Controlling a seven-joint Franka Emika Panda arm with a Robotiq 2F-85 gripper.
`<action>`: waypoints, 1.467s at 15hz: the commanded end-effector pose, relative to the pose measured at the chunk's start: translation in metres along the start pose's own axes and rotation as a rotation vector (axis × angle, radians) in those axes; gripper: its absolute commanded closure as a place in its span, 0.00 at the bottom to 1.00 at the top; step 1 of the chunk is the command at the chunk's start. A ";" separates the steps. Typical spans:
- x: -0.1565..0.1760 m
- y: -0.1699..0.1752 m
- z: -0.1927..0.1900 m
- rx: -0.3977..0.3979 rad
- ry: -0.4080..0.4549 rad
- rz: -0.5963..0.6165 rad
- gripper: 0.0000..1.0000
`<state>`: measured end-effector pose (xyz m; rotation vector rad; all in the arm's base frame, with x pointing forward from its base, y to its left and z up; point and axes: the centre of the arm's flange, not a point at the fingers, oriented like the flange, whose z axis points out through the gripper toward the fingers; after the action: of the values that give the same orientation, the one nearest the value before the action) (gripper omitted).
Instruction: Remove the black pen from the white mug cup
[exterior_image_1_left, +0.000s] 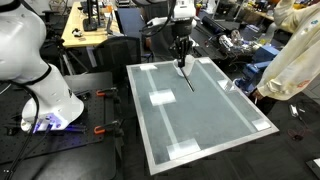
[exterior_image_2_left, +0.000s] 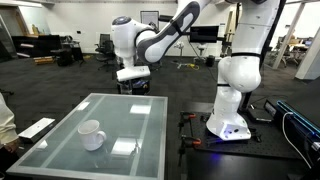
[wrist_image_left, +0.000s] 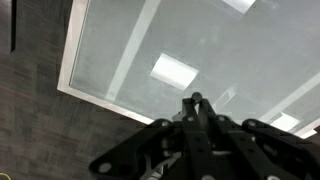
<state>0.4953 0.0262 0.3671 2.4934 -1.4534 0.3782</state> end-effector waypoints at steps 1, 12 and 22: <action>-0.006 -0.010 0.020 -0.018 0.017 0.020 0.97; -0.020 -0.027 0.094 -0.029 0.095 -0.056 0.97; -0.021 -0.041 0.125 -0.021 0.076 -0.080 0.64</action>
<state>0.5258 0.0217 0.2426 2.4745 -1.3116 0.3953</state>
